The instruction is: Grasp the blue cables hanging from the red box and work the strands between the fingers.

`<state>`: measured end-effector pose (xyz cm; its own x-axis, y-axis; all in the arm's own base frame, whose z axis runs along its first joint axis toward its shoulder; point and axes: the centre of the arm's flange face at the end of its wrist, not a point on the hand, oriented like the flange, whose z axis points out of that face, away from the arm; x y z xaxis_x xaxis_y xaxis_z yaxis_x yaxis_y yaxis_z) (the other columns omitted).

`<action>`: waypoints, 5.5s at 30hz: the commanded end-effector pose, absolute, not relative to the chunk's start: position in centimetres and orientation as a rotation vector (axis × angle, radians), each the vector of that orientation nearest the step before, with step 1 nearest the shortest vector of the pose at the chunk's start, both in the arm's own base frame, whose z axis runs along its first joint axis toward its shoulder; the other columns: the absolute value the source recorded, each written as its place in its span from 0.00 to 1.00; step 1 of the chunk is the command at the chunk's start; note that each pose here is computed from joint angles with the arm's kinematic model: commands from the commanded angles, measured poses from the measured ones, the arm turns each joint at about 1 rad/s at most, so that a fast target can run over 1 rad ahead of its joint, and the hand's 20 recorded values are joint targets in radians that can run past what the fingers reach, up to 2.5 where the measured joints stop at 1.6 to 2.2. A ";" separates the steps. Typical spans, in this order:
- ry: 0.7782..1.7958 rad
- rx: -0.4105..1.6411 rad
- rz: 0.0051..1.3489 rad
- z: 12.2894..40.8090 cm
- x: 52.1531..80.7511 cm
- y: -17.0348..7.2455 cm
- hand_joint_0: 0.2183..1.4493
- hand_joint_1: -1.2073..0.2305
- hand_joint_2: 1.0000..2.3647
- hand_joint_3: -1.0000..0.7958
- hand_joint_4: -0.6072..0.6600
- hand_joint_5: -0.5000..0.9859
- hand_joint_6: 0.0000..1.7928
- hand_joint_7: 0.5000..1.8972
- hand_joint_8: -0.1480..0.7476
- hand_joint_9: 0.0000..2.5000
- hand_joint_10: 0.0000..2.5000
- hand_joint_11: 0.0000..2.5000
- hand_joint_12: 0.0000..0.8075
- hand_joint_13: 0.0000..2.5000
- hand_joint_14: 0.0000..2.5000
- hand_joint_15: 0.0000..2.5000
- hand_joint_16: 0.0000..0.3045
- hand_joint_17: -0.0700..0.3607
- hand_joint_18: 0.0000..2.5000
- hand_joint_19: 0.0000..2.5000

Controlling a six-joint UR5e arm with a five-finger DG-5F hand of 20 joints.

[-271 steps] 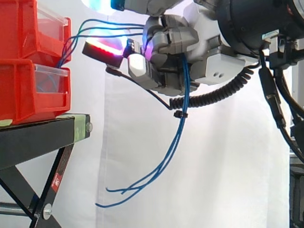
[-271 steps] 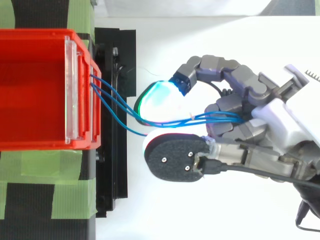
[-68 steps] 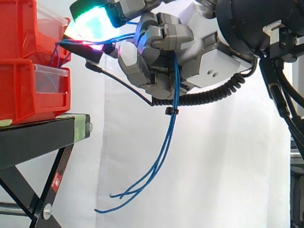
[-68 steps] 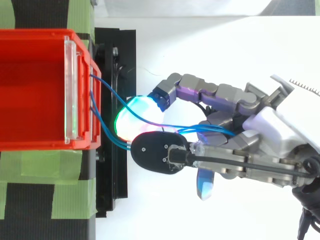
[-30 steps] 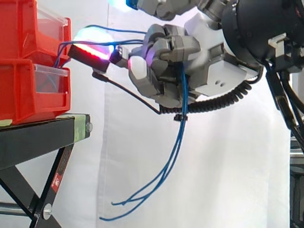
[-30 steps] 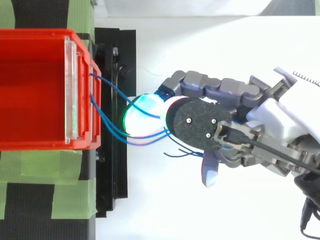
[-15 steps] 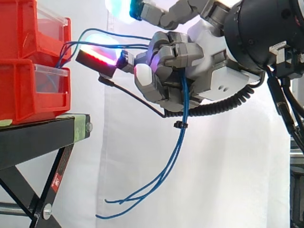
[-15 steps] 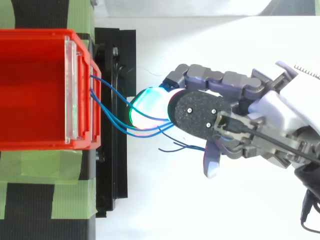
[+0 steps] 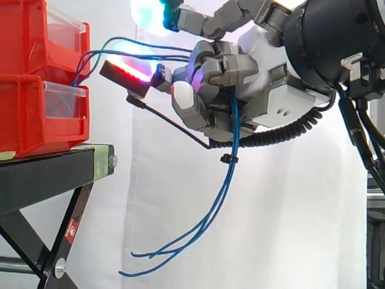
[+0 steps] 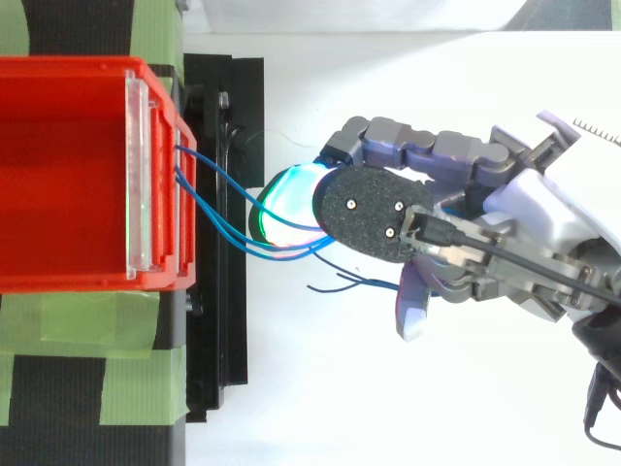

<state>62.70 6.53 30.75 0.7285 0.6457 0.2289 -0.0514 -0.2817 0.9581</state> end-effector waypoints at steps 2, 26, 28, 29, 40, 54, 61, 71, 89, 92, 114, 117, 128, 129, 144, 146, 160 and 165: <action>0.471 1.738 0.728 30.8 62.7 6.5 0.46 0.36 0.00 0.09 0.63 0.72 0.00 0.71 0.75 0.78 1.00 1.00 0.77 0.79 1.00 0.65 0.81 0.59 1.00 0.23; 0.474 1.730 0.714 32.1 62.7 7.0 0.46 0.32 0.00 0.09 0.62 0.53 0.25 0.63 0.75 0.78 1.00 1.00 0.77 0.79 1.00 0.65 0.81 0.59 1.00 0.23; 0.476 1.729 0.715 32.1 62.7 7.1 0.45 0.32 0.00 0.08 0.63 0.52 0.26 0.63 0.75 0.78 1.00 1.00 0.77 0.79 1.00 0.65 0.81 0.59 1.00 0.23; 0.473 1.730 0.715 32.2 62.7 7.0 0.45 0.31 0.00 0.08 0.62 0.52 0.26 0.63 0.75 0.78 1.00 1.00 0.77 0.79 1.00 0.65 0.81 0.59 1.00 0.23; 0.486 1.723 0.701 33.6 62.8 7.3 0.45 0.29 0.00 0.10 0.63 0.42 0.40 0.57 0.75 0.78 1.00 1.00 0.77 0.79 1.00 0.65 0.81 0.59 1.00 0.23; 0.518 1.709 0.684 33.6 62.8 7.9 0.51 0.31 0.01 0.40 0.65 0.39 0.61 0.47 0.75 0.78 1.00 1.00 0.77 0.79 1.00 0.65 0.81 0.59 1.00 0.23; 0.522 1.707 0.680 33.6 62.8 7.9 0.50 0.33 0.00 0.56 0.62 0.42 0.69 0.46 0.75 0.78 1.00 1.00 0.77 0.79 1.00 0.65 0.81 0.59 1.00 0.23; 0.548 1.696 0.657 33.6 62.8 7.9 0.40 0.37 0.01 0.20 0.63 0.41 0.52 0.52 0.75 0.78 1.00 1.00 0.77 0.79 1.00 0.65 0.81 0.59 1.00 0.23; 0.552 1.693 0.654 33.6 62.8 7.9 0.41 0.38 0.01 0.17 0.62 0.44 0.48 0.55 0.75 0.78 1.00 1.00 0.77 0.79 1.00 0.65 0.81 0.59 1.00 0.23; 0.552 1.693 0.654 33.6 62.8 7.9 0.39 0.39 0.01 0.16 0.62 0.44 0.48 0.55 0.75 0.78 1.00 1.00 0.77 0.79 1.00 0.65 0.81 0.59 1.00 0.23; 0.552 1.693 0.654 33.6 62.8 7.9 0.50 0.34 0.00 0.46 0.63 0.44 0.58 0.49 0.75 0.78 1.00 1.00 0.77 0.79 1.00 0.65 0.81 0.59 1.00 0.23; 0.551 1.693 0.655 33.6 62.8 7.9 0.50 0.34 0.00 0.53 0.61 0.44 0.62 0.47 0.75 0.78 1.00 1.00 0.77 0.79 1.00 0.65 0.81 0.59 1.00 0.23; 0.575 1.678 0.638 33.6 63.0 8.0 0.42 0.40 0.01 0.19 0.62 0.44 0.45 0.54 0.75 0.78 1.00 1.00 0.77 0.79 1.00 0.65 0.81 0.59 1.00 0.23; 0.578 1.675 0.639 33.6 63.0 8.1 0.42 0.40 0.01 0.19 0.63 0.44 0.44 0.56 0.75 0.78 1.00 1.00 0.77 0.79 1.00 0.65 0.81 0.59 1.00 0.23; 0.572 1.671 0.648 33.5 63.2 8.2 0.45 0.32 0.01 0.21 0.63 0.40 0.41 0.56 0.75 0.78 1.00 1.00 0.77 0.79 1.00 0.65 0.81 0.59 1.00 0.23; 0.572 1.671 0.648 33.5 63.2 8.2 0.47 0.32 0.01 0.28 0.63 0.39 0.43 0.56 0.75 0.78 1.00 1.00 0.77 0.79 1.00 0.65 0.81 0.59 1.00 0.23; 0.573 1.671 0.649 33.5 63.2 8.3 0.51 0.33 0.01 0.43 0.62 0.41 0.60 0.47 0.75 0.78 1.00 1.00 0.77 0.79 1.00 0.65 0.81 0.59 1.00 0.23; 0.570 1.671 0.647 33.5 63.2 8.1 0.50 0.34 0.01 0.57 0.59 0.42 0.65 0.47 0.75 0.78 1.00 1.00 0.77 0.79 1.00 0.65 0.81 0.59 1.00 0.23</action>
<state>63.24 8.18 33.49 0.7248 0.6801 0.1105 0.0238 -0.1850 0.9824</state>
